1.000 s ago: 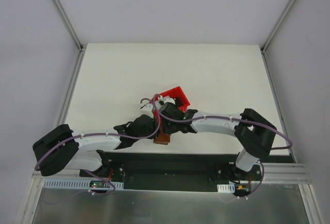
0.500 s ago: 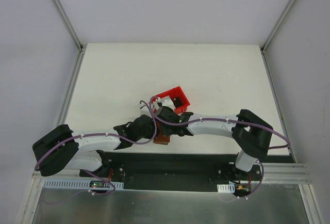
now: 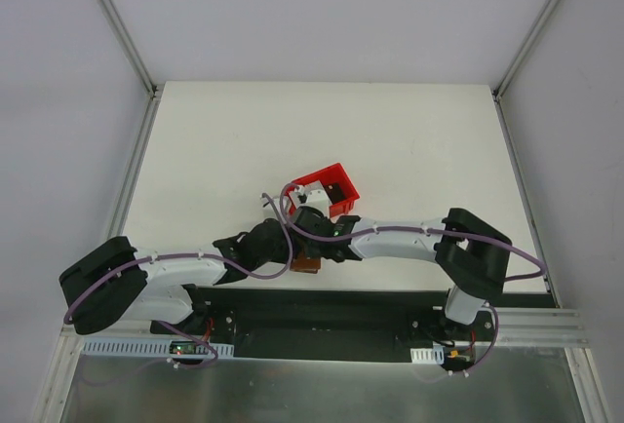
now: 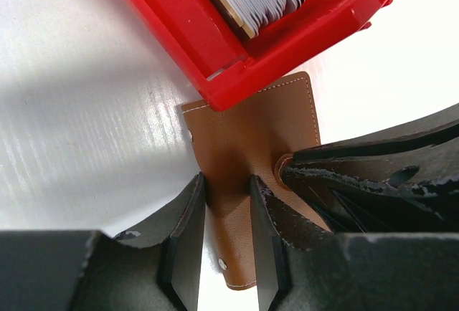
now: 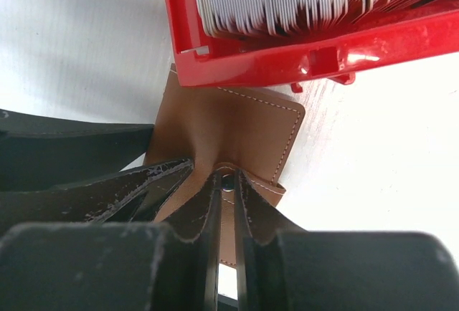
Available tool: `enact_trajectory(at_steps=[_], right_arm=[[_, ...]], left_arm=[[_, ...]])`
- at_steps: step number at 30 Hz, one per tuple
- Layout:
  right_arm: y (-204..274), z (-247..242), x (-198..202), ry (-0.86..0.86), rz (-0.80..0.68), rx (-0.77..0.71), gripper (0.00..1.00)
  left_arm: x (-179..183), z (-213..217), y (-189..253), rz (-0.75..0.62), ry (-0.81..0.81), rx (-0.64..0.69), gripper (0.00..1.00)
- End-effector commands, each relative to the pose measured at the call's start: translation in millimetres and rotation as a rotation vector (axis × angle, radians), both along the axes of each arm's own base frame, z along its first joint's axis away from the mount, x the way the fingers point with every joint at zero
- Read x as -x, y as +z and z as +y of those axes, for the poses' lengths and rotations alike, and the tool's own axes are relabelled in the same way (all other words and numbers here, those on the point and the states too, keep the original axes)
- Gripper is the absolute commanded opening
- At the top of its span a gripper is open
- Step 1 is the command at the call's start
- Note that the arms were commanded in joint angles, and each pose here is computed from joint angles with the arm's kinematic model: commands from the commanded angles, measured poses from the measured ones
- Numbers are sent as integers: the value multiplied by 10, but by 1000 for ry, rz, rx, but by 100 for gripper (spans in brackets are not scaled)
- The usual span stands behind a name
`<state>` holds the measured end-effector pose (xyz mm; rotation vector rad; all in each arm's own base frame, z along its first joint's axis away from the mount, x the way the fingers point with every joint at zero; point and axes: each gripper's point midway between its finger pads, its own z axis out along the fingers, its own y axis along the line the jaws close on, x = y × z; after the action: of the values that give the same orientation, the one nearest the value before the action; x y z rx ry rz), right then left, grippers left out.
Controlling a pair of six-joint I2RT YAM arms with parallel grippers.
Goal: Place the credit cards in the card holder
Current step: Close the card holder at the center of the board.
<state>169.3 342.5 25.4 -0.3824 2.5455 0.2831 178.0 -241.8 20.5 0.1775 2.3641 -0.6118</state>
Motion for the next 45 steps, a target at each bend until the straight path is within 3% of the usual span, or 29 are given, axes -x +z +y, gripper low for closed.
enact_trajectory(at_steps=[1,6,20,26,28,35,45], right_arm=[[-785,-448,846,96,236,254,9],[-494,-271,633,126,161,142,20],[-48,-31,408,140,105,-90,28],[18,-39,332,124,123,-166,21],[28,-36,342,125,130,-180,13],[7,-54,346,119,141,-182,1],[-256,-211,489,127,194,-38,1]], left_arm=[[97,44,-93,41,-32,-37,26],[93,40,-83,38,-33,-34,26],[83,41,-79,36,-33,-43,25],[82,47,-81,37,-33,-47,25],[71,48,-75,34,-29,-47,25],[77,31,-77,38,-36,-48,24],[66,27,-66,36,-35,-48,24]])
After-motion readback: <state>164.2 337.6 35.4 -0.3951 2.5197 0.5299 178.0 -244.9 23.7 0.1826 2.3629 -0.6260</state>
